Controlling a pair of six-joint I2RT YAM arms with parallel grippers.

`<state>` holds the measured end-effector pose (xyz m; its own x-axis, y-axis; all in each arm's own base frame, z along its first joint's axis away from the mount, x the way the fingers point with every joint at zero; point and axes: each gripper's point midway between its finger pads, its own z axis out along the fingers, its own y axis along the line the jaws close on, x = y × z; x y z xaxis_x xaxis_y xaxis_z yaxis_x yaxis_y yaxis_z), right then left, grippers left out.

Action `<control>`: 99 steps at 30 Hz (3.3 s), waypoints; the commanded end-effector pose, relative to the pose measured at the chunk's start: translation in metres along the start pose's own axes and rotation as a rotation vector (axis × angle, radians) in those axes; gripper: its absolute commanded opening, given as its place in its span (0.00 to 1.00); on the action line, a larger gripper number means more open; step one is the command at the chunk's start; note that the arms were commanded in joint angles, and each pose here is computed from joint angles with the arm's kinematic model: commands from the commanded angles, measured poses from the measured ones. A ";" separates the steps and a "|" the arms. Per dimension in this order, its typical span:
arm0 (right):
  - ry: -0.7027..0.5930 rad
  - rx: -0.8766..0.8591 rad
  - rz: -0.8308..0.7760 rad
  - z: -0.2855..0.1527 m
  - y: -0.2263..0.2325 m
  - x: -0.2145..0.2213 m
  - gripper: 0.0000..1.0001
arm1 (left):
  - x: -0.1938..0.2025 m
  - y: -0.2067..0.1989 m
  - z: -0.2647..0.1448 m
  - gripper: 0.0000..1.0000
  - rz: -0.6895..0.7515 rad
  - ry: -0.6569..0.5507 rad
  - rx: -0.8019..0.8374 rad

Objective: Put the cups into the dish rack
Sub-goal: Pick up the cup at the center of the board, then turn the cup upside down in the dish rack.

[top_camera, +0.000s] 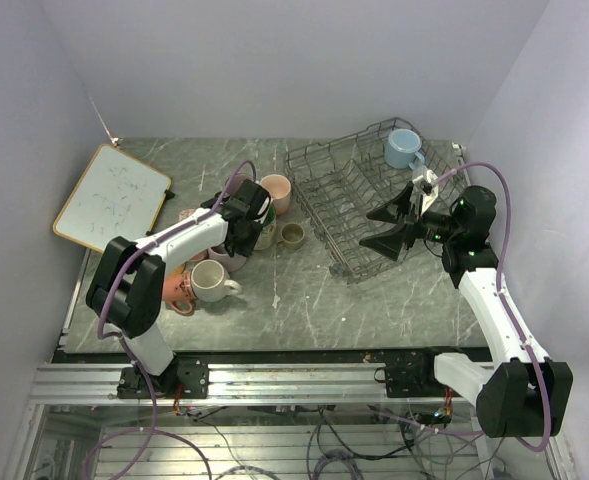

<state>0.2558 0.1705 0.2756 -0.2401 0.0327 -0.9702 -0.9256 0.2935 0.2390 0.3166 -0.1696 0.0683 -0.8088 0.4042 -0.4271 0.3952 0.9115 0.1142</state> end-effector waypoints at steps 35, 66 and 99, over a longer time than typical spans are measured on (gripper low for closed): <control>-0.008 0.007 -0.037 -0.002 0.000 -0.007 0.89 | -0.012 -0.009 -0.031 0.07 -0.022 -0.073 0.101; 0.003 0.010 -0.083 -0.005 -0.002 -0.007 0.89 | -0.045 -0.079 -0.233 0.07 -0.156 -0.662 0.756; -0.098 -0.148 -0.827 0.034 -0.009 -0.055 1.00 | -0.163 -0.026 -0.420 0.07 -1.262 -0.801 1.658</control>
<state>0.2795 0.1852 0.2937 0.4800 -0.1249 -0.8683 -0.8645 0.1006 -0.4924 0.2623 -0.2558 0.4324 -0.7628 -0.6463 -0.0197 0.1486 -0.1456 -0.9781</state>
